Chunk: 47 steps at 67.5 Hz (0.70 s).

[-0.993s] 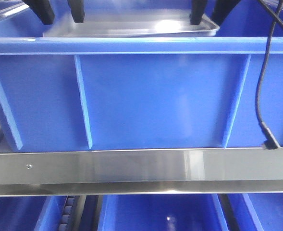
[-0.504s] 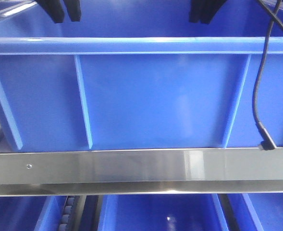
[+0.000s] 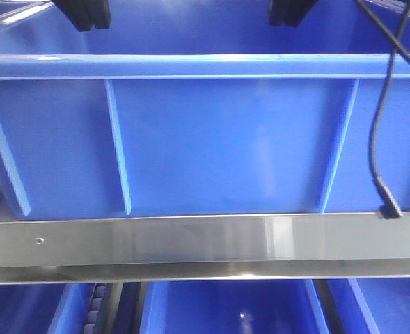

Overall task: Grab silver tray and place in blue box
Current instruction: 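Lower the tray into the blue bin and open both grippers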

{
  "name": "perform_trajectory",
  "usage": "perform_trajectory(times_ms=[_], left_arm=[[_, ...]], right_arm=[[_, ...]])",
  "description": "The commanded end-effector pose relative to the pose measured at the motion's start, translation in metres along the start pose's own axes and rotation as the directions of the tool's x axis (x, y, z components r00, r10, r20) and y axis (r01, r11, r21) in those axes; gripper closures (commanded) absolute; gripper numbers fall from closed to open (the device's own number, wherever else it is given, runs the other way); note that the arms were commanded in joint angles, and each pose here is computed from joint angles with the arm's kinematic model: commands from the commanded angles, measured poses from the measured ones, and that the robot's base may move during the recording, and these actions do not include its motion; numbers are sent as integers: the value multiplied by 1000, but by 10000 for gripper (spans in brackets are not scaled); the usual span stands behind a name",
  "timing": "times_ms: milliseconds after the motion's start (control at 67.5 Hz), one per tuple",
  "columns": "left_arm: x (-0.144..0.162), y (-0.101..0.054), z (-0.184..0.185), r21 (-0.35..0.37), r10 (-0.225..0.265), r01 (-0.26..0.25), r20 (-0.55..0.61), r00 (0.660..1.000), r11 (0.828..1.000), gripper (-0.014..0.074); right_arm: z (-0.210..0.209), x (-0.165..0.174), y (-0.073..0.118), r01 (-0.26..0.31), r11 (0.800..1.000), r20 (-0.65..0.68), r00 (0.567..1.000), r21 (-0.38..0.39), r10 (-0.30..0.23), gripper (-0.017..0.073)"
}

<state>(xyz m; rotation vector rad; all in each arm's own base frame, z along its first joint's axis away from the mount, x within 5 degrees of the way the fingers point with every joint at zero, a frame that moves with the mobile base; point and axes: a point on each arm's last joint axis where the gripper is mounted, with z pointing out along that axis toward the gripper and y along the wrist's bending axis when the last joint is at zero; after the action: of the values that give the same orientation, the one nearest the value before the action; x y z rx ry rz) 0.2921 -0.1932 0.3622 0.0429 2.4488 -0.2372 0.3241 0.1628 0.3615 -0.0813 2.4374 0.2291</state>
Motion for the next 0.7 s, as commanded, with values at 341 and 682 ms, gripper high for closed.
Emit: perform_trajectory(times_ms=[341,682], left_arm=[[36,20,-65,283,51,-138,295,954,949,589],[102,44,-111,324,198,-468,608,769,823,589]], right_arm=[[-92,48,-2,287,937,498,853,-200,-156,507],[-133,114,-35,446,879,763,623,-167,-171,507]])
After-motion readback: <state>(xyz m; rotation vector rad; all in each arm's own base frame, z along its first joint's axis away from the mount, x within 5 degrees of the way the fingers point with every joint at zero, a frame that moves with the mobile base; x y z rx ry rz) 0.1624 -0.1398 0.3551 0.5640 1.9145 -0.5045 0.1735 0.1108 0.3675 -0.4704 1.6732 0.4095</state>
